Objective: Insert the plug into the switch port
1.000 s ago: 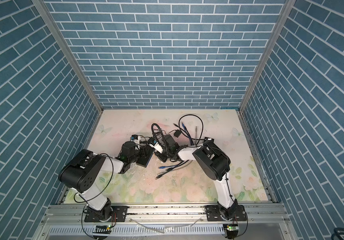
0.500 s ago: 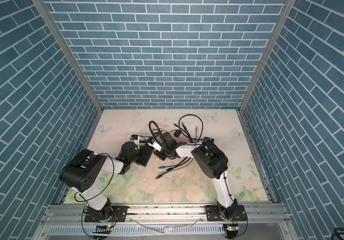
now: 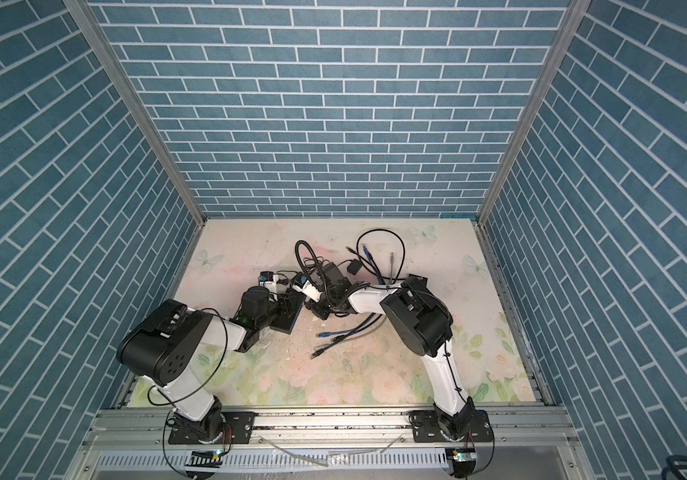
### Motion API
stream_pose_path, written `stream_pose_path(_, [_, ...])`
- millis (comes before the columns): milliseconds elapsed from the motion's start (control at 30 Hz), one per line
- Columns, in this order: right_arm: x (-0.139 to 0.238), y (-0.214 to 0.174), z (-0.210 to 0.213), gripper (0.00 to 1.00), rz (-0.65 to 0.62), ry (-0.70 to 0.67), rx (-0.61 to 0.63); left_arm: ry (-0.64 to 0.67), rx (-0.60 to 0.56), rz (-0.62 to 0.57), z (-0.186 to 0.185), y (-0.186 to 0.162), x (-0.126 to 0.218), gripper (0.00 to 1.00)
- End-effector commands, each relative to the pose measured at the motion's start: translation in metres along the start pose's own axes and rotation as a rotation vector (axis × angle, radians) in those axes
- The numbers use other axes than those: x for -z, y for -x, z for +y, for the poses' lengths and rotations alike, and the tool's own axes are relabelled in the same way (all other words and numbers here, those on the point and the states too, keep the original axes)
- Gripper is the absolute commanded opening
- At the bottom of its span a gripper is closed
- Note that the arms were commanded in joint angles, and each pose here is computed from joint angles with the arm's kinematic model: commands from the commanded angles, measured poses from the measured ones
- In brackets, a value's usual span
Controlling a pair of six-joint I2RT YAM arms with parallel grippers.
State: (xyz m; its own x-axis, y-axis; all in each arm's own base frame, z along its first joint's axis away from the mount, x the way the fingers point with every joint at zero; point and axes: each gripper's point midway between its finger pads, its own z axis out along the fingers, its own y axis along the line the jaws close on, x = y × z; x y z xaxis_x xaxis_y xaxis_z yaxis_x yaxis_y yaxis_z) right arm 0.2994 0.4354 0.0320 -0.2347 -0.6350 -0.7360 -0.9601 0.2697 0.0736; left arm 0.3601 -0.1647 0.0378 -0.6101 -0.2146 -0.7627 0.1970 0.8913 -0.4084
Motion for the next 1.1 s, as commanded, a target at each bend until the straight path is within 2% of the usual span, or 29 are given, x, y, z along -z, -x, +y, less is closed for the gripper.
stream_pose_path(0, [0.006, 0.066, 0.056, 0.00, -0.259, 0.127, 0.102, -0.353, -0.009, 0.314, -0.081, -0.076, 0.028, 0.59])
stream_pose_path(133, [0.006, 0.048, 0.052, 0.00, -0.221, 0.093, 0.078, -0.285, -0.003, 0.270, -0.066, -0.059, 0.030, 0.68])
stream_pose_path(233, [0.002, 0.042, 0.047, 0.00, -0.203, 0.069, 0.057, -0.204, 0.010, 0.248, -0.050, -0.045, 0.031, 0.82])
stream_pose_path(300, [-0.001, 0.042, 0.045, 0.00, -0.197, 0.062, 0.046, -0.153, 0.024, 0.232, -0.039, -0.034, 0.033, 0.97])
stream_pose_path(333, [-0.002, 0.041, 0.043, 0.00, -0.191, 0.059, 0.040, -0.137, 0.027, 0.222, -0.035, -0.029, 0.035, 1.00])
stream_pose_path(467, [-0.006, 0.038, 0.041, 0.01, -0.173, 0.058, 0.030, -0.055, 0.023, 0.184, -0.017, -0.011, 0.046, 1.00])
stream_pose_path(633, [-0.002, 0.046, 0.036, 0.21, -0.185, 0.045, 0.009, 0.071, 0.018, 0.140, 0.005, 0.008, 0.065, 0.99])
stream_pose_path(700, [0.007, 0.051, 0.030, 0.31, -0.190, 0.021, -0.008, 0.101, 0.021, 0.120, 0.012, 0.015, 0.073, 0.99])
stream_pose_path(800, [0.026, 0.059, 0.018, 0.41, -0.197, -0.026, -0.040, 0.129, -0.002, 0.091, 0.015, 0.025, 0.083, 1.00])
stream_pose_path(967, [0.066, 0.062, -0.002, 0.45, -0.165, -0.140, -0.089, 0.138, -0.045, 0.068, 0.011, 0.039, 0.093, 1.00])
stream_pose_path(1067, [0.093, 0.056, -0.015, 0.45, -0.134, -0.228, -0.119, 0.090, -0.078, 0.064, 0.001, 0.044, 0.096, 1.00])
